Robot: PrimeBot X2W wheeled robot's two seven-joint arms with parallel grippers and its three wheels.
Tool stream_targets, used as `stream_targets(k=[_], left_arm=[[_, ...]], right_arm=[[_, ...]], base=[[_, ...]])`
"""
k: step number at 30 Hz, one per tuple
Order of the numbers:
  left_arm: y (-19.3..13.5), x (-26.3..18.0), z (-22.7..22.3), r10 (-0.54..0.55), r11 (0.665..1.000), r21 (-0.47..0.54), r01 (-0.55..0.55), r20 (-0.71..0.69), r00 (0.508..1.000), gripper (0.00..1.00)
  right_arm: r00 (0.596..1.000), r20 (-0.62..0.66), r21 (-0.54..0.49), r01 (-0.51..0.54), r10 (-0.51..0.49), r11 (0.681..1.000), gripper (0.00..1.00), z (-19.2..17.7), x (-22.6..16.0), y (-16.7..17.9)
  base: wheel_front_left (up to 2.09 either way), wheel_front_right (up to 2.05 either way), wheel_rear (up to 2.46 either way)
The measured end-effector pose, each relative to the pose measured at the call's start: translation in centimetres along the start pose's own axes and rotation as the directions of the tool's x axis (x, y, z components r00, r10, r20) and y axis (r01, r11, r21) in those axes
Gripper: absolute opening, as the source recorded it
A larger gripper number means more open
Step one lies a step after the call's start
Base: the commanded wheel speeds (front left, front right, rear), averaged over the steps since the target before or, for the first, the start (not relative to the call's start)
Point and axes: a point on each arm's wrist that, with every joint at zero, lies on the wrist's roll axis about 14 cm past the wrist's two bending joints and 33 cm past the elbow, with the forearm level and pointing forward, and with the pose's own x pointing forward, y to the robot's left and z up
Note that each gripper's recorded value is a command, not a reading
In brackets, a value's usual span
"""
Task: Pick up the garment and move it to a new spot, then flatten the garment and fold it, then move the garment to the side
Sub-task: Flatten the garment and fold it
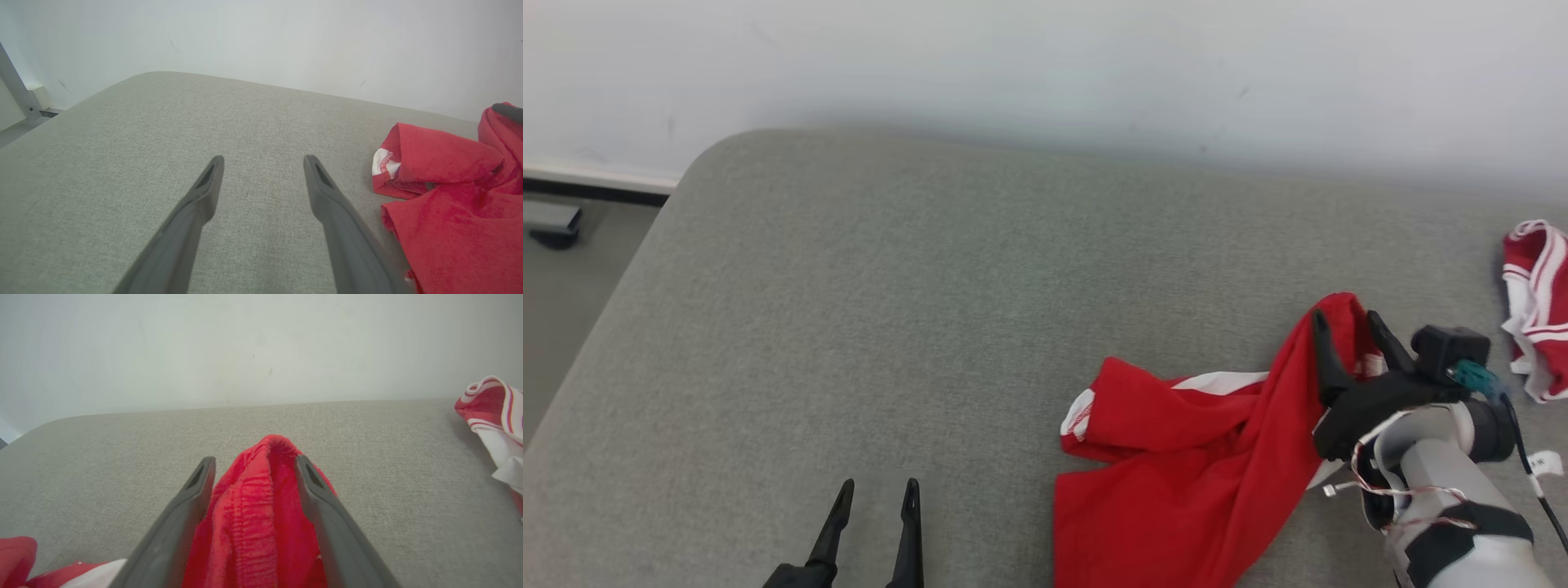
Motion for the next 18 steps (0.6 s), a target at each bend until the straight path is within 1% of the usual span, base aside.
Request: stream_targets(k=[5, 8, 10, 15, 16, 18], left_arm=[[-1.3, 0.2, 0.2, -0.042, 0.999, -0.006, 0.042, 0.01, 0.999, 1.0], [-2.1, 0.4, 0.3, -0.067, 0.998, -0.007, 0.067, 0.013, 0.998, 1.0], [-2.7, 0.7, 0.4, -0.086, 0.996, -0.007, 0.086, 0.016, 0.996, 1.0], [-3.9, 1.0, 0.1, -0.128, 0.992, -0.007, 0.128, 0.008, 0.992, 1.0], [-8.8, -1.2, -3.9, -0.329, 0.943, 0.017, 0.333, -0.12, 0.937, 1.0], [-9.5, -2.1, -5.1, -0.36, 0.93, 0.012, 0.366, -0.159, 0.919, 1.0]], right_arm=[[0.998, 0.056, 0.007, 0.017, -0.017, 1.0, 1.0, 0.5, -3.1, -1.5], [0.991, 0.131, 0.014, 0.031, -0.033, 0.999, 1.0, 2.2, -4.9, -2.5], [0.983, 0.177, 0.023, 0.051, -0.054, 0.998, 1.0, 3.0, -6.3, -3.4], [0.963, 0.24, 0.051, 0.112, -0.121, 0.992, 1.0, 3.6, -9.9, -5.3], [0.952, 0.249, 0.101, 0.155, -0.176, 0.983, 1.0, 1.4, -15.3, -3.9], [0.955, 0.233, 0.111, 0.16, -0.182, 0.981, 1.0, 0.7, -15.7, -3.6]], base=[[0.0, 0.0, 0.0], [0.0, 0.0, 0.0], [0.0, 0.0, 0.0], [0.0, 0.0, 0.0], [0.0, 0.0, 0.0], [0.0, 0.0, 0.0]])
